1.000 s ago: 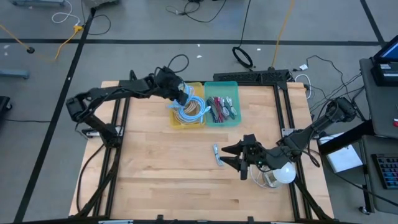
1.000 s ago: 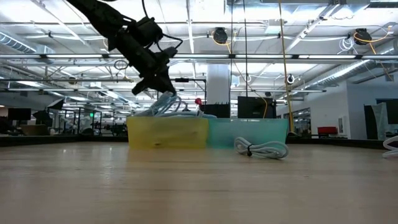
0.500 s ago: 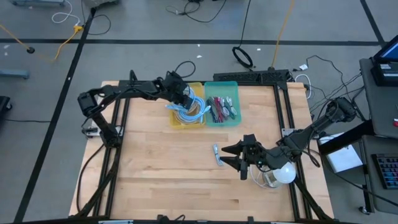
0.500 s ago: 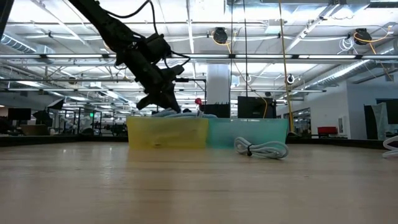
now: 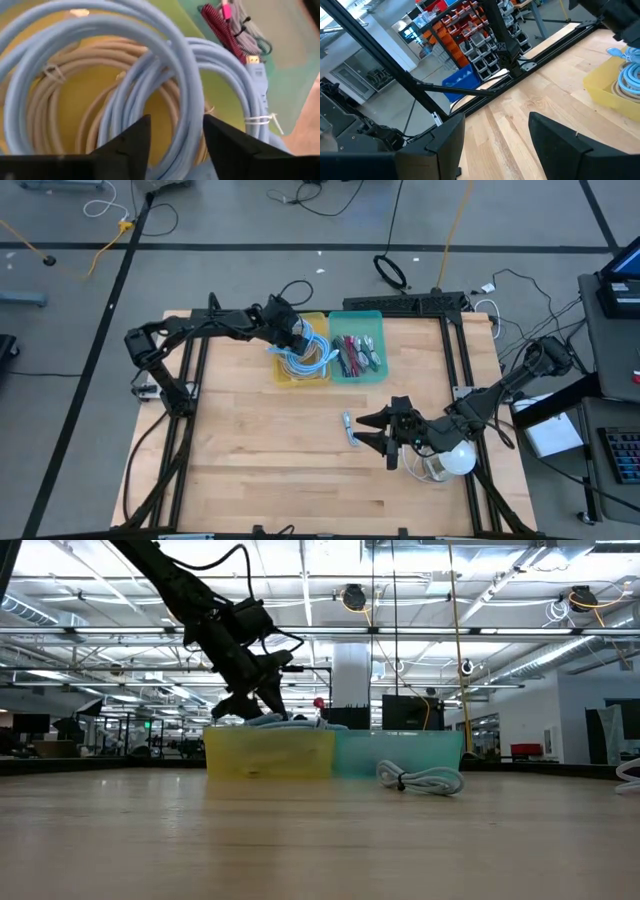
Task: Pick and place USB-C Cables
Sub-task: Put the large blue charger cable into the yellow bin, then put the small light blue charger cable into the green bin
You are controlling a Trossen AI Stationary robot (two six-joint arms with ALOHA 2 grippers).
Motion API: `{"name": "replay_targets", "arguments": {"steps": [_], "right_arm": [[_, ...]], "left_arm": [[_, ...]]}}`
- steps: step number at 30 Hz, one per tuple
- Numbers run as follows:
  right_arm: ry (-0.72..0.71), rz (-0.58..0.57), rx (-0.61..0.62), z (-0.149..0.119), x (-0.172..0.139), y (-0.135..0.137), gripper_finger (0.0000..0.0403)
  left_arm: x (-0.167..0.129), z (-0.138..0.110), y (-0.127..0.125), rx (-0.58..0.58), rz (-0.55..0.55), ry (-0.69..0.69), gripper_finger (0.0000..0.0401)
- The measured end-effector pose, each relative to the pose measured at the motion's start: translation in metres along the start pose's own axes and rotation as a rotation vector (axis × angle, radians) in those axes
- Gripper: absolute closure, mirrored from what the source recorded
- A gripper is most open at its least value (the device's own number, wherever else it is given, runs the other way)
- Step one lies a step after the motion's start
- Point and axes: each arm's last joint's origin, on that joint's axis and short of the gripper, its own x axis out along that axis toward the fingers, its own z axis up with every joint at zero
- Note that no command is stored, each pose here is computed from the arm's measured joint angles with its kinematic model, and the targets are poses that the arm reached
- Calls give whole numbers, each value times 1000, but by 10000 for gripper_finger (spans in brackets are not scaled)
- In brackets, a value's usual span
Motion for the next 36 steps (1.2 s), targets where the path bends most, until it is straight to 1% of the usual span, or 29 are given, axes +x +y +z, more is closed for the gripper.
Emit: {"name": "replay_targets", "arguments": {"steps": [3,5,8,9,11,13,15,16,18,20,22,23,24,26,28,29,32,36], "right_arm": [[0,0,0,0,0,0,190],[0,0,2,0,0,0,190],[0,0,8,0,0,0,190],[0,0,8,0,0,0,190],[2,-1,11,0,0,0,190],[20,-12,14,-2,0,-2,190],[85,-47,13,-8,0,-7,190],[125,-88,14,-12,-1,-12,190],[232,-206,10,-25,-2,-26,190],[329,-372,26,-39,-1,-43,190],[449,-536,78,-53,5,-62,190],[504,-595,107,-59,12,-71,190],[549,-628,136,-64,21,-77,190],[596,-634,178,-75,40,-85,190],[588,-571,207,-83,63,-89,190],[583,-548,218,-86,73,-91,190],[596,-535,235,-96,96,-106,190],[662,-578,186,-104,107,-127,190]], "left_arm": [[-7,0,-2,-1,17,25,190],[-18,8,-8,35,41,-2,177],[-46,23,-20,90,84,-51,168],[-56,30,-26,110,83,-86,168],[-78,43,-38,129,63,-144,167],[-101,52,-51,137,19,-179,167],[-121,52,-68,161,-43,-201,167],[-129,49,-79,184,-76,-206,167],[-145,37,-101,234,-140,-208,167],[-153,17,-122,289,-180,-166,167],[-159,-6,-141,343,-173,-125,167],[-161,-20,-149,368,-156,-87,167],[-162,-33,-158,391,-144,-62,167],[-165,-58,-176,437,-122,-34,167],[-168,-84,-189,473,-84,-9,167],[-170,-94,-195,480,-72,-18,167],[-177,-122,-208,477,-33,-47,169],[-191,-152,-221,435,-45,-93,184]]}}
